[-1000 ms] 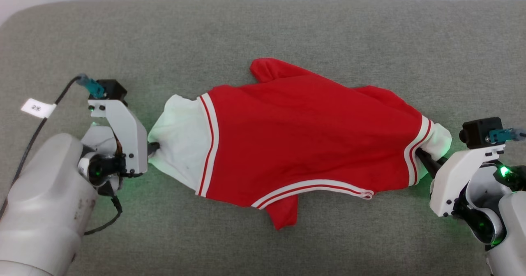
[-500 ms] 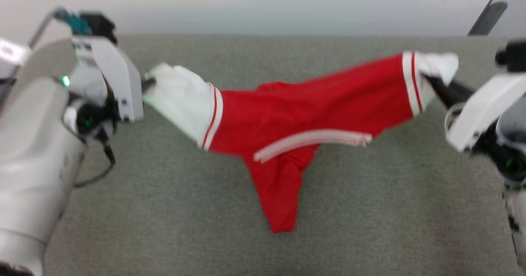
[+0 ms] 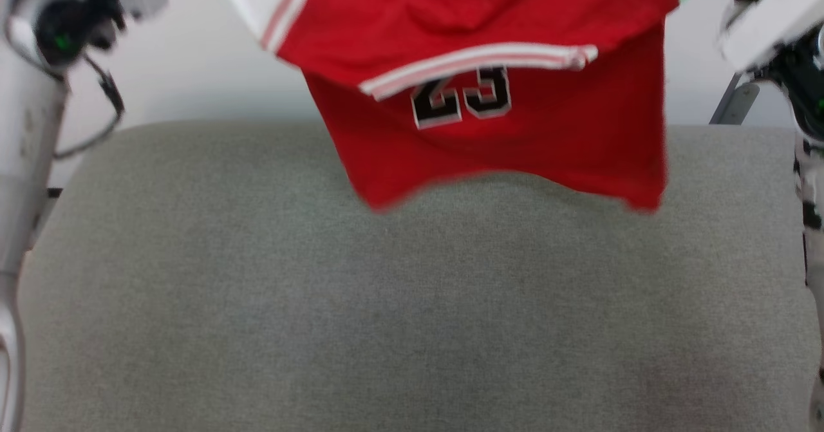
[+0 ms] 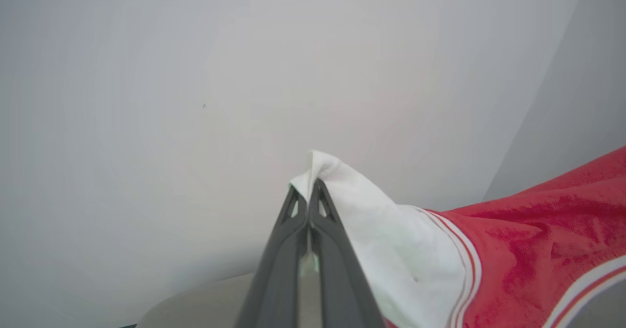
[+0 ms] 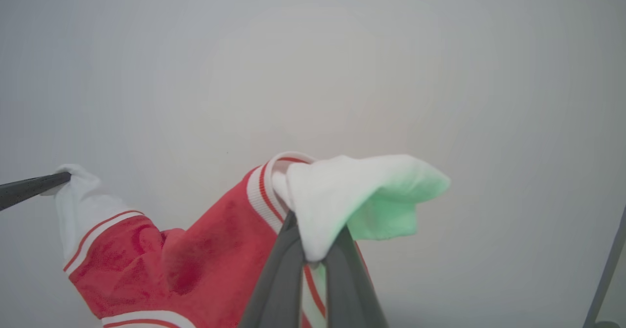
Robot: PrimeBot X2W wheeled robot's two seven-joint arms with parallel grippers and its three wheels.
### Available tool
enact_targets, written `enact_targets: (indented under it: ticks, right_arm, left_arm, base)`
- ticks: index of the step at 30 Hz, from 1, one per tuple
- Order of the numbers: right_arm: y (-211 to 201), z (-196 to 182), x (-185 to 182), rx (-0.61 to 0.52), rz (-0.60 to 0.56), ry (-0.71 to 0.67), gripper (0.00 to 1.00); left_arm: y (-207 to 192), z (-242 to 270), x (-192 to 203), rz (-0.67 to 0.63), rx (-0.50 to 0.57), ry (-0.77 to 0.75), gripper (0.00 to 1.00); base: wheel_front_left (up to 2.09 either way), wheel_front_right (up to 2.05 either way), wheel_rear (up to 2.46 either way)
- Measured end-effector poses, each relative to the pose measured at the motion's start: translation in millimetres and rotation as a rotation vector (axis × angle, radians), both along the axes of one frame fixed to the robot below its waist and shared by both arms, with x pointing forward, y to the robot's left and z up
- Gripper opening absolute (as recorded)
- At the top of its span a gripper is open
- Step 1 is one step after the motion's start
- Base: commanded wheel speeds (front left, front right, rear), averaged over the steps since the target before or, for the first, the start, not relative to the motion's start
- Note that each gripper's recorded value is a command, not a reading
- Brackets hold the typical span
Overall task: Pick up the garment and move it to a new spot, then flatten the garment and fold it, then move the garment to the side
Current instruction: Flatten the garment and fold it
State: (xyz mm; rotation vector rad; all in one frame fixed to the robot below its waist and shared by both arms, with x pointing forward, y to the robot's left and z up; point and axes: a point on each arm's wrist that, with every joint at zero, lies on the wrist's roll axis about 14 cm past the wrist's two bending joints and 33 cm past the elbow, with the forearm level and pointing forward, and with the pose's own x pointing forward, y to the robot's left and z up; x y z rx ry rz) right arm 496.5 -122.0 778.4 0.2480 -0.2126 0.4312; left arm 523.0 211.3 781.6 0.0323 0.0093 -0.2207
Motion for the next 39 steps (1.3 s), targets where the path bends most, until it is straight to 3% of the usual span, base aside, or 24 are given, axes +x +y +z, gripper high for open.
enact_targets:
  ticks: [10, 19, 31, 33, 39]
  right_arm:
    - [4.0, 26.1, 17.8, -0.007, -0.025, -0.060, 0.00]
    - [0.4, 16.3, 74.4, -0.046, -0.093, -0.129, 0.00]
    - [-1.3, -34.7, 150.8, -0.120, -0.177, -0.269, 0.00]
    - [0.1, -49.4, 167.2, -0.181, -0.188, -0.286, 0.00]
    - [12.0, -131.9, 191.2, -0.293, -0.156, -0.138, 0.00]
  left_arm:
    - [-6.6, 31.8, 8.0, -0.001, 0.016, -0.085, 0.00]
    - [-8.3, 23.3, 60.1, 0.008, 0.022, -0.164, 0.00]
    - [-25.2, -2.3, 135.7, -0.001, 0.011, -0.336, 0.00]
    - [-29.9, -3.2, 147.7, -0.010, 0.009, -0.425, 0.00]
    - [-35.3, -68.4, 170.3, -0.019, 0.028, -0.334, 0.00]
  base:
    - [0.00, 0.00, 0.00]
    - [0.00, 0.00, 0.00]
    - [0.00, 0.00, 0.00]
    - [0.00, 0.00, 0.00]
    - [0.00, 0.00, 0.00]
